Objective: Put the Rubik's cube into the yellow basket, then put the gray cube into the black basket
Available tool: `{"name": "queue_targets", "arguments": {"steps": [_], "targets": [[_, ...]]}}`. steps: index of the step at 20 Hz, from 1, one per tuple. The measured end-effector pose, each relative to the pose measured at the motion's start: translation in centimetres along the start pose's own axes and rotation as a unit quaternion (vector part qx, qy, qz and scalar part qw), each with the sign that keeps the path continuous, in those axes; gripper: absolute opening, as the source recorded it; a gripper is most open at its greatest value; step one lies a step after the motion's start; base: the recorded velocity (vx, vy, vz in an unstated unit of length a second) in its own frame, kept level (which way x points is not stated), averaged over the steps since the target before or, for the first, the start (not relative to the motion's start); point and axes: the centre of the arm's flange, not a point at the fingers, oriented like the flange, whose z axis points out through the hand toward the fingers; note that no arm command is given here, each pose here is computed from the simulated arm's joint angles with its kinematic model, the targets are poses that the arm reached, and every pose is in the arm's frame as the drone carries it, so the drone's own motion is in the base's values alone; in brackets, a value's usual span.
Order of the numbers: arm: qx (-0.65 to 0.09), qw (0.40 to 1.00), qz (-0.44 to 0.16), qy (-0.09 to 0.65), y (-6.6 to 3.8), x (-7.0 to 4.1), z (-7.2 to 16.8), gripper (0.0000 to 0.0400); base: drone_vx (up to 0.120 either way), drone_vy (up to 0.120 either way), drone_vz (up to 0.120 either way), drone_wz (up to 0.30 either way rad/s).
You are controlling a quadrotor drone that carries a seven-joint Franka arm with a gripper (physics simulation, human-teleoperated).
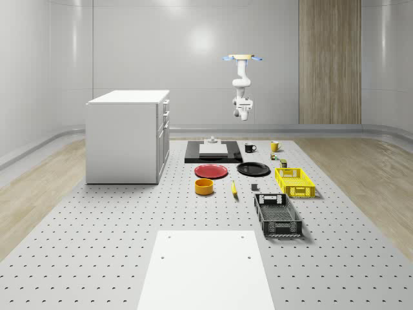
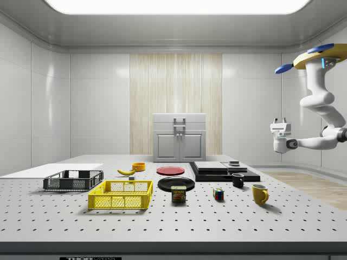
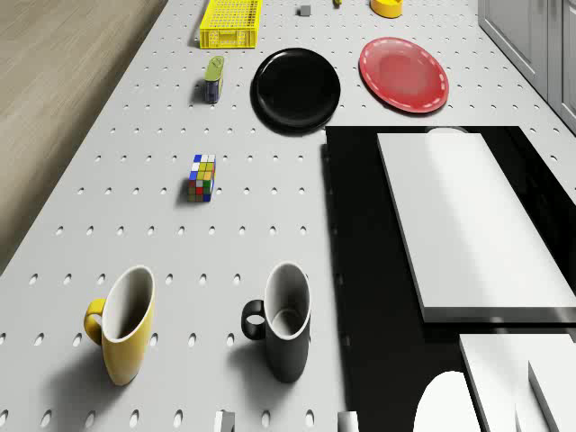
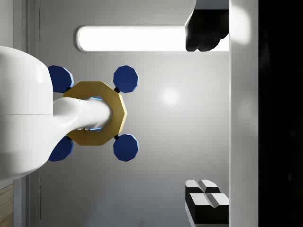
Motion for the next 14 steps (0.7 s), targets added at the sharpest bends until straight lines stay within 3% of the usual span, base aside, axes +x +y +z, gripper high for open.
{"name": "queue_targets", "arguments": {"steps": [3,5,14], "targets": [[0.001,1.000,0.000,0.001,0.2,-0.2,-2.3,0.0400,0.000,0.013,0.000,0.000],[0.001,1.000,0.000,0.001,0.3,-0.3,-3.7,0.0400,0.000,0.120,0.000,0.000],[0.004,1.000,0.000,0.004,0.1,-0.1,-8.1,0.0400,0.120,0.120,0.000,0.000]]}}
